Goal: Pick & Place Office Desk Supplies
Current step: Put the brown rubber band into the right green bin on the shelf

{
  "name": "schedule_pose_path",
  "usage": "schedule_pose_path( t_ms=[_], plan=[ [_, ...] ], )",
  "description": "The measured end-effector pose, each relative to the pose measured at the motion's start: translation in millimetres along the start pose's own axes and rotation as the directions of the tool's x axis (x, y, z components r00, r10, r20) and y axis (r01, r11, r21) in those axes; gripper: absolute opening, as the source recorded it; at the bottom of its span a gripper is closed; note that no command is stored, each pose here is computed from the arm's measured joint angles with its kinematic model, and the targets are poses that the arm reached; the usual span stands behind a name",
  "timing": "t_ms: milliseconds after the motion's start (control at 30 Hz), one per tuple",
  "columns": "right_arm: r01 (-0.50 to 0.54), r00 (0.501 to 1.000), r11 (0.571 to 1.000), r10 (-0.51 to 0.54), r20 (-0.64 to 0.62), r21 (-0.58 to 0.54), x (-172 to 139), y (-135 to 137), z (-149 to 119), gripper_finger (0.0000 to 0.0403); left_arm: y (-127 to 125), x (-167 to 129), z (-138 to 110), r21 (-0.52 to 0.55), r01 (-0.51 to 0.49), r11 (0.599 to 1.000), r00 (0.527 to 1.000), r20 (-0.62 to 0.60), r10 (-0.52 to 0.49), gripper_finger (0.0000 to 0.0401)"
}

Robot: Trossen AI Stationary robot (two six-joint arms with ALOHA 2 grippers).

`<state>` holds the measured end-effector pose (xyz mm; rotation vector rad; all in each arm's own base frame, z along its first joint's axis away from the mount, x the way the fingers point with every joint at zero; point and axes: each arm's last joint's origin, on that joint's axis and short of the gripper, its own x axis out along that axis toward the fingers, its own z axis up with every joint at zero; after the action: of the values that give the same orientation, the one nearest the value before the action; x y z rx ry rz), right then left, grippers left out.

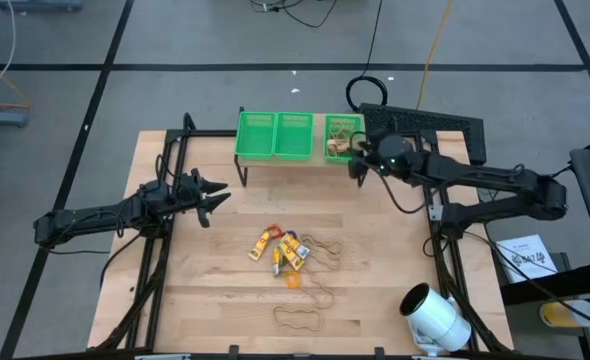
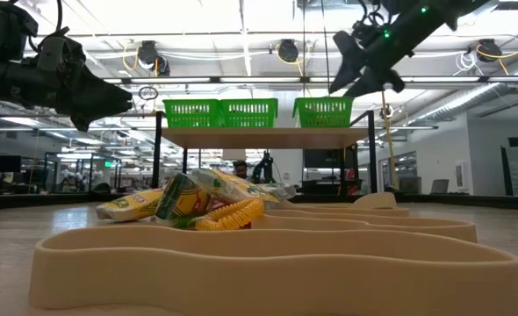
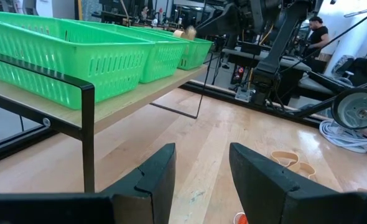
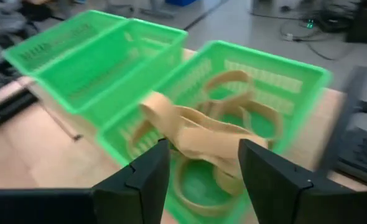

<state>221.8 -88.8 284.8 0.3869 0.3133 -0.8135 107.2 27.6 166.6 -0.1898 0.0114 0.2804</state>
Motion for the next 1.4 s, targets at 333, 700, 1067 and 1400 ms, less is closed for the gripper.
schedule_pose_path(
  t_ms=[333, 700, 1067, 1400],
  plan=[
    [-0.078, 0.994, 0.997, 0.079, 0.075, -0.016, 8, 8, 7, 0.0171, 0, 0, 0, 0.000, 0.000, 1.000, 1.000, 0.000, 0.000, 0.0159],
    [-0.094, 0.983, 0.991, 0.108, 0.150, -0.097, 2, 10, 15, 0.0171, 0, 0, 0, 0.000, 0.000, 1.000, 1.000, 0.000, 0.000, 0.0159],
    [-0.478, 0.857, 0.864, 0.498, 0.131, -0.156, -14, 34, 19, 0.0171, 0, 0, 0, 0.000, -0.001, 1.000, 1.000, -0.002, 0.001, 0.0159],
    [-0.668, 0.705, 0.694, 0.706, 0.070, -0.268, -32, 73, 2, 0.0171, 0, 0, 0, 0.000, 0.000, 1.000, 1.000, 0.000, 0.000, 0.0159]
  ],
)
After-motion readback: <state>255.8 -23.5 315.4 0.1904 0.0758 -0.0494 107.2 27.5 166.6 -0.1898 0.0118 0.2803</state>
